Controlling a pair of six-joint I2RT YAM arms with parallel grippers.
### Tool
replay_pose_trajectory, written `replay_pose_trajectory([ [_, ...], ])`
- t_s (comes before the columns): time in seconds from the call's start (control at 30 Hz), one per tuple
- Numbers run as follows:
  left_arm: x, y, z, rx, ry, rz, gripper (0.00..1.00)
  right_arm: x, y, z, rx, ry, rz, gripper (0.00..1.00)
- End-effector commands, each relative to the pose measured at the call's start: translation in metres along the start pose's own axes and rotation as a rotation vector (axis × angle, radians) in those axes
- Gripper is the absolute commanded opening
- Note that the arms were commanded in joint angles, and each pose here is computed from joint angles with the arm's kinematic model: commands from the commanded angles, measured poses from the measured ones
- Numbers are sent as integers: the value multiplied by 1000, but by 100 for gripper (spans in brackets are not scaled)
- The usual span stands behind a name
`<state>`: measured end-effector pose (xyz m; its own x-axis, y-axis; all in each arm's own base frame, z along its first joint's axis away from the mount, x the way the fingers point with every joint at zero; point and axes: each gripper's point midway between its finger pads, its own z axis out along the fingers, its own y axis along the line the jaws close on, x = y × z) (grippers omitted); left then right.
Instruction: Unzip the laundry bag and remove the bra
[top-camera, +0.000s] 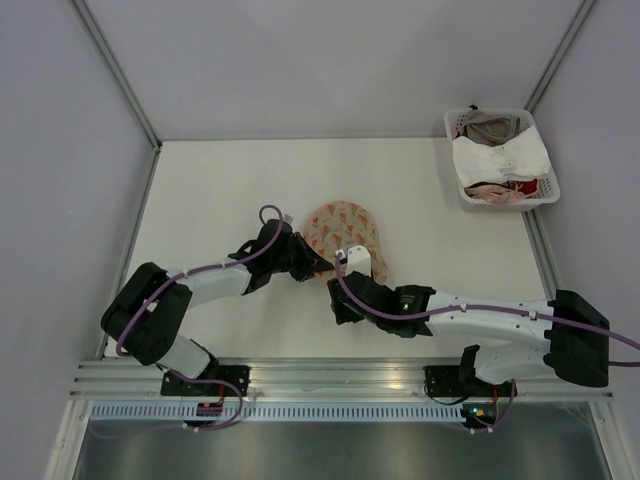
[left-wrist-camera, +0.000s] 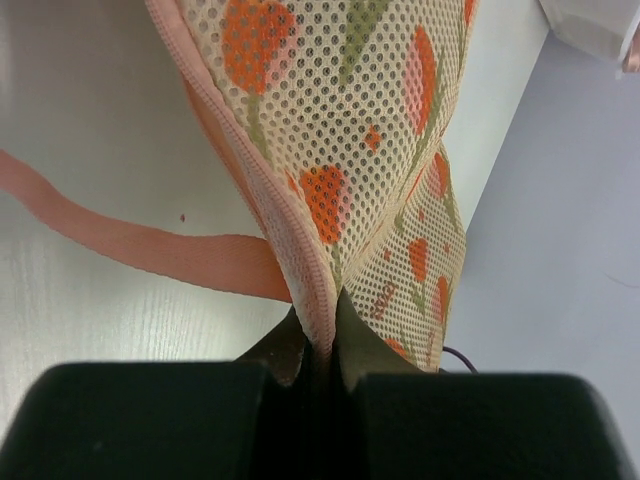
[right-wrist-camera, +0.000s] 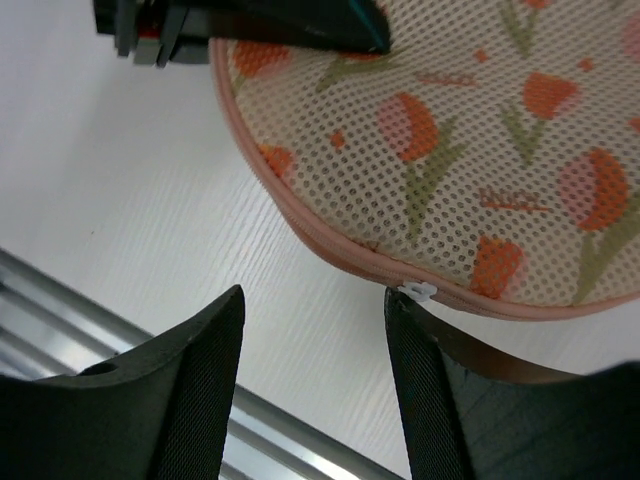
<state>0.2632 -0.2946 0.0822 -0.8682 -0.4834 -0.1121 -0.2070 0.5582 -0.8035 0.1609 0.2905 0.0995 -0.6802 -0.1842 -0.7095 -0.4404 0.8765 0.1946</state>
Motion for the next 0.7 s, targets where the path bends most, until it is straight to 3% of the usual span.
replay_pose_trajectory([
  [0.0, -10, -22, 3, 53, -39, -43, 2, -34, -22, -2, 192, -118, 42, 63],
  [0.33, -11, -19, 1, 40, -50, -20, 2, -29, -45, -2, 325, -111, 30, 59],
  [0.6, -10, -24, -2, 60, -41, -1, 2, -34, -50, -5, 350, -142, 15, 40],
  [0.67, -9, -24, -2, 60, -38, 2, 2, -35, -49, -5, 344, -144, 15, 28],
])
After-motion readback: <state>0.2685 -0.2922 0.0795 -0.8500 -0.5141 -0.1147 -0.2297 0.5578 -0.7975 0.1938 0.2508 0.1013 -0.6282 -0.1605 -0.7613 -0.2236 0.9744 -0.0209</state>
